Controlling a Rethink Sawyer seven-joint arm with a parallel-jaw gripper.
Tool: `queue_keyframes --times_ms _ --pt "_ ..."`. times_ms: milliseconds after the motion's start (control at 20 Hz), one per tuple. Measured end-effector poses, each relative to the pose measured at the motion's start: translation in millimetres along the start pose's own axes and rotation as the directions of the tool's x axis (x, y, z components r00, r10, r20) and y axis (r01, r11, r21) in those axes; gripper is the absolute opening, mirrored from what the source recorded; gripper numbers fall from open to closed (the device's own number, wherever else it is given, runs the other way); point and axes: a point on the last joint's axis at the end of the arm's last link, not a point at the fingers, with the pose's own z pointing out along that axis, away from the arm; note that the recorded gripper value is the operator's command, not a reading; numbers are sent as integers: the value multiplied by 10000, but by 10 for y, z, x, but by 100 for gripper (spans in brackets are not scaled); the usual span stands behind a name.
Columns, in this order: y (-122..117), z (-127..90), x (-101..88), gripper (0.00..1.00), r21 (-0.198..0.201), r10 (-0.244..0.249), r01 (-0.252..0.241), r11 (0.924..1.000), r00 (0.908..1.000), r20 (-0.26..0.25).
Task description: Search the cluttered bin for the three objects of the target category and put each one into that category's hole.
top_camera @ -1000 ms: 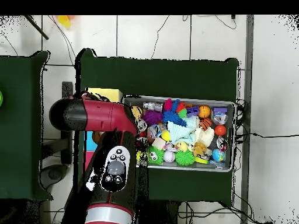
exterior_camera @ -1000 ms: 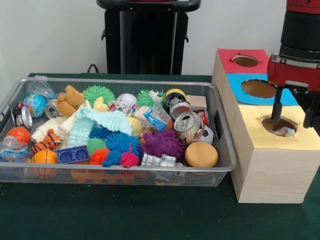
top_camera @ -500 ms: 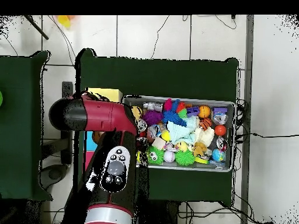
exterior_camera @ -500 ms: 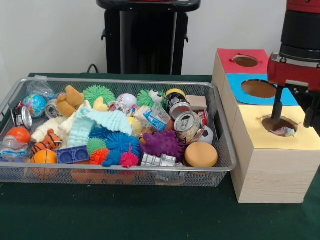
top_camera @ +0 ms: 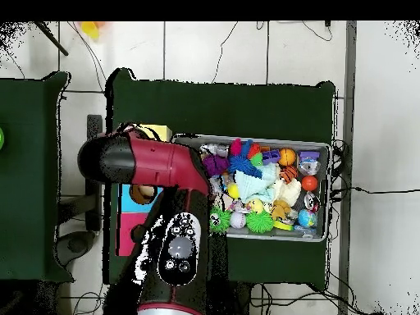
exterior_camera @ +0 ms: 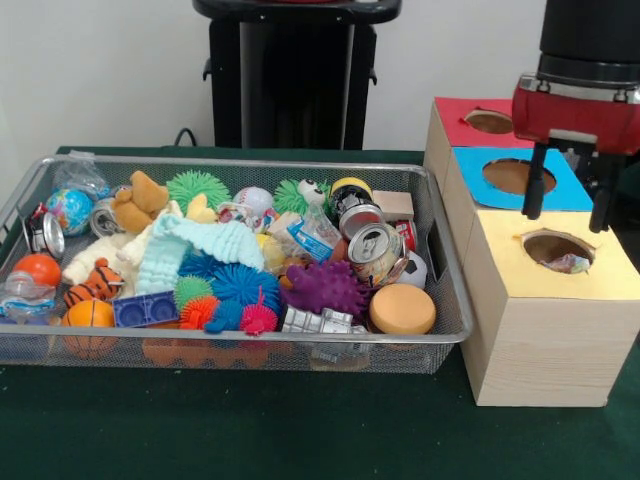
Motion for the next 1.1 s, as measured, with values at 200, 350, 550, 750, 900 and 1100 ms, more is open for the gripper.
queue_keyframes --times_ms 200,350,550,750,900,1100 --pt "-215 -115 -211 100 -4 439 -439 9990 9990 103" --pt "-347 -164 -308 100 17 679 -679 9977 9976 127" --pt "-469 -198 -394 100 48 738 -739 9973 9971 174" --pt "-569 -261 -534 100 -74 732 -730 9973 9969 271" --pt "-684 -344 -672 100 -212 819 -812 9965 9960 352" --pt "-966 -502 -771 100 -284 1052 -1044 9941 9939 315"
